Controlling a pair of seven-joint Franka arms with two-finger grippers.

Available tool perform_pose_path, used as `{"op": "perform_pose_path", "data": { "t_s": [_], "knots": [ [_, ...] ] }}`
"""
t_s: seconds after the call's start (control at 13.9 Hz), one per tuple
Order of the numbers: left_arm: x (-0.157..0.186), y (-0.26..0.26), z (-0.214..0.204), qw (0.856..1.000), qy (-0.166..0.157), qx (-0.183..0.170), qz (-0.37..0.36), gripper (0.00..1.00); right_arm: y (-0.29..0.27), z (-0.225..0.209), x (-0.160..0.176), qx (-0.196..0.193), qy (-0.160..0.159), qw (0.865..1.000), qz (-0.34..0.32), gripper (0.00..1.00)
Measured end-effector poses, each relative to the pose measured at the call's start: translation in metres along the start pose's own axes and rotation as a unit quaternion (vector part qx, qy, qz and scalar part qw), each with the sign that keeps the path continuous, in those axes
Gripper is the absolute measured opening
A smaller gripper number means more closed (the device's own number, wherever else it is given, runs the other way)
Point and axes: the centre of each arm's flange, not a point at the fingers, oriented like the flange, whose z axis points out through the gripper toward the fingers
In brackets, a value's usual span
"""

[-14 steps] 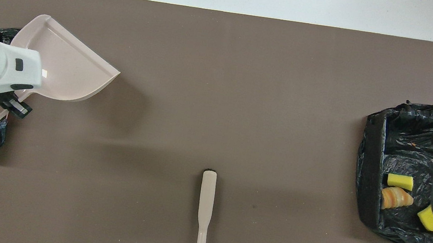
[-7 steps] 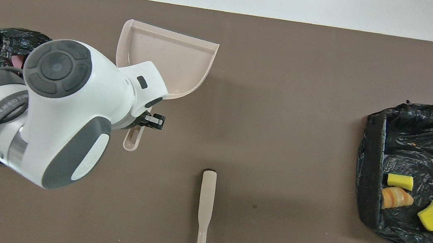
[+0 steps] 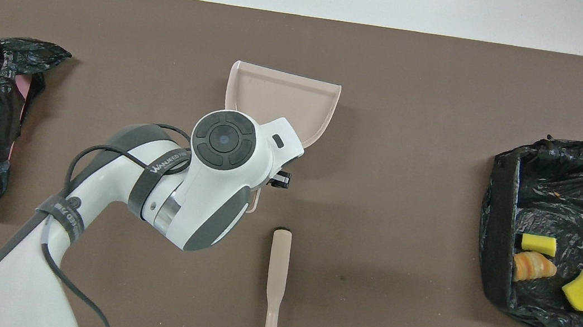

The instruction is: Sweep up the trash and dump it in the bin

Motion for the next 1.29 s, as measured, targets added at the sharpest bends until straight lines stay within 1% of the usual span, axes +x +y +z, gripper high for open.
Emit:
{"op": "perform_pose_path", "data": {
  "t_s": [0.22, 0.29, 0.36, 0.43, 0.5, 0.72, 0.79, 0.86, 1.29],
  "knots": [
    [-0.004, 0.024, 0.038, 1.000, -0.004, -0.001, -0.020, 0.31, 0.000, 0.000, 0.000, 0.000, 0.000, 1.000, 0.000, 1.00],
    [-0.005, 0.029, 0.045, 1.000, -0.002, -0.002, -0.031, 0.31, 0.000, 0.000, 0.000, 0.000, 0.000, 1.000, 0.000, 1.00],
    [-0.002, 0.028, 0.047, 0.999, 0.003, -0.004, -0.043, 0.39, 0.000, 0.000, 0.000, 0.000, 0.000, 1.000, 0.000, 1.00],
    [0.001, 0.024, 0.044, 0.999, 0.008, -0.005, -0.053, 0.48, 0.000, 0.000, 0.000, 0.000, 0.000, 1.000, 0.000, 1.00],
    [0.006, 0.017, 0.040, 0.998, 0.012, -0.006, -0.061, 0.64, 0.000, 0.000, 0.000, 0.000, 0.000, 1.000, 0.000, 1.00],
    [0.020, -0.012, 0.015, 0.996, 0.021, -0.006, -0.088, 0.98, 0.000, 0.000, 0.000, 0.000, 0.000, 1.000, 0.000, 1.00],
    [0.025, -0.029, 0.006, 0.995, 0.022, -0.005, -0.101, 1.00, 0.000, 0.000, 0.000, 0.000, 0.000, 1.000, 0.000, 1.00],
    [0.030, -0.047, -0.004, 0.993, 0.025, -0.005, -0.116, 1.00, 0.000, 0.000, 0.000, 0.000, 0.000, 1.000, 0.000, 1.00],
    [0.058, -0.152, -0.052, 0.978, 0.063, -0.012, -0.198, 1.00, 0.000, 0.000, 0.000, 0.000, 0.000, 1.000, 0.000, 1.00]
  ]
}}
